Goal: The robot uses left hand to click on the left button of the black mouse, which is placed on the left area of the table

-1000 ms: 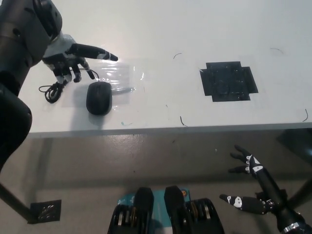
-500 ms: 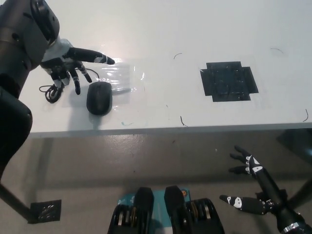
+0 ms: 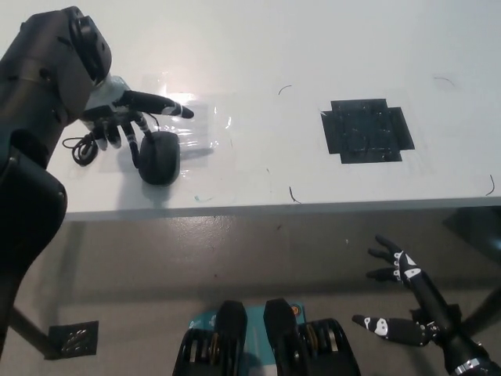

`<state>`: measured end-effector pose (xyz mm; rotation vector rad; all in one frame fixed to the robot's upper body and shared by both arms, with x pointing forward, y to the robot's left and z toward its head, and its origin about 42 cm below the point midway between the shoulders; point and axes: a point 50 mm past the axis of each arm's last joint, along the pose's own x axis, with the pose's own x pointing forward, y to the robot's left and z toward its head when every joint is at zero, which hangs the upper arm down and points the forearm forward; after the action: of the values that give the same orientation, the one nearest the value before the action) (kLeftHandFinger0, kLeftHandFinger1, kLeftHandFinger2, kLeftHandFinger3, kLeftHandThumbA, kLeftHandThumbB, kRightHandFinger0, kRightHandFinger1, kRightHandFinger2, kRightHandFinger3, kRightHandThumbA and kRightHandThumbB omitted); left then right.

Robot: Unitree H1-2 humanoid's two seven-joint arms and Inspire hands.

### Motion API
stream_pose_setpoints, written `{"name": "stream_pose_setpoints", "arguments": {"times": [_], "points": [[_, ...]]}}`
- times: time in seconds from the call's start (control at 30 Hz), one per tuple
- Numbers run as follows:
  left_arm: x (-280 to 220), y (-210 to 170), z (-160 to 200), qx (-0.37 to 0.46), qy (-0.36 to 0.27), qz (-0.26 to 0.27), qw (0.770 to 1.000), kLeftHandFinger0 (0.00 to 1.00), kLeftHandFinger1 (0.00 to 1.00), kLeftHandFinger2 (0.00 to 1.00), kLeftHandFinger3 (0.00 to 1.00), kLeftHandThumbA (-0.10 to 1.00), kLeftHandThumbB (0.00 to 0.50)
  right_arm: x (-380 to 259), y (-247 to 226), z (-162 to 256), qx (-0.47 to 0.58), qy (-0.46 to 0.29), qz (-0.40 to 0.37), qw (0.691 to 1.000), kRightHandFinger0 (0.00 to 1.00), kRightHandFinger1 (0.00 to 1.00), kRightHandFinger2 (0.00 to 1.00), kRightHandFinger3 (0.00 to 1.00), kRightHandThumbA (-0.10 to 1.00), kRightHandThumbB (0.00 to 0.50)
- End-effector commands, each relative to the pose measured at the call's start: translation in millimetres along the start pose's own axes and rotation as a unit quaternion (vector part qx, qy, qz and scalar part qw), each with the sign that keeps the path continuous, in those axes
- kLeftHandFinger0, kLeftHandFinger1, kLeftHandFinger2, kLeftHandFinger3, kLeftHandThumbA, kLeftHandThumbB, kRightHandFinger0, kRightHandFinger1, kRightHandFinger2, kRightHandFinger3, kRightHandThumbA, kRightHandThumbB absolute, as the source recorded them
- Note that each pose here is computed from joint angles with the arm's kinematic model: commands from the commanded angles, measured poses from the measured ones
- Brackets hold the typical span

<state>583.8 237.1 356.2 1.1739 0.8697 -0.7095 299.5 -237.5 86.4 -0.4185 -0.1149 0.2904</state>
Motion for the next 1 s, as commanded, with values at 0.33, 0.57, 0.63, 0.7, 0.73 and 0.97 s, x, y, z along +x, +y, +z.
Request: {"name": "stream_pose_setpoints", "arguments": {"times": [0.33,0.57,0.63,0.7,0.73,0.97], "points": [[6,-2,-4,0.012,0.009,0.012,1.000,0.00,0.00,0.33,1.00,1.00,0.500,5,-5,11,-0.016,-0.021,0.007,1.000,0.69,0.67,0.87,1.00,0.99,0.126],[-48,34,1,-0.027,-0.048,0.044,0.998,0.00,0.02,0.37,1.00,1.00,0.466,2,-7,9,-0.017,-0.016,0.006,1.000,0.69,0.67,0.88,1.00,1.00,0.140],[-75,50,-1,-0.040,-0.082,0.070,0.993,0.00,0.01,0.37,1.00,1.00,0.475,2,-6,8,-0.015,-0.013,0.006,1.000,0.69,0.67,0.88,1.00,1.00,0.136],[-91,58,-2,-0.040,-0.097,0.081,0.991,0.00,0.10,0.25,1.00,1.00,0.466,1,-4,6,-0.015,-0.010,0.006,1.000,0.69,0.67,0.88,1.00,1.00,0.134],[-112,68,-4,-0.048,-0.117,0.094,0.988,0.00,0.09,0.33,1.00,1.00,0.474,-1,-4,6,-0.018,-0.008,0.008,1.000,0.68,0.67,0.88,1.00,1.00,0.133],[-233,73,-30,-0.041,-0.243,0.130,0.960,0.00,0.02,0.33,1.00,1.00,0.452,-10,-3,0,-0.015,0.003,0.011,1.000,0.68,0.66,0.89,1.00,1.00,0.125]]}}
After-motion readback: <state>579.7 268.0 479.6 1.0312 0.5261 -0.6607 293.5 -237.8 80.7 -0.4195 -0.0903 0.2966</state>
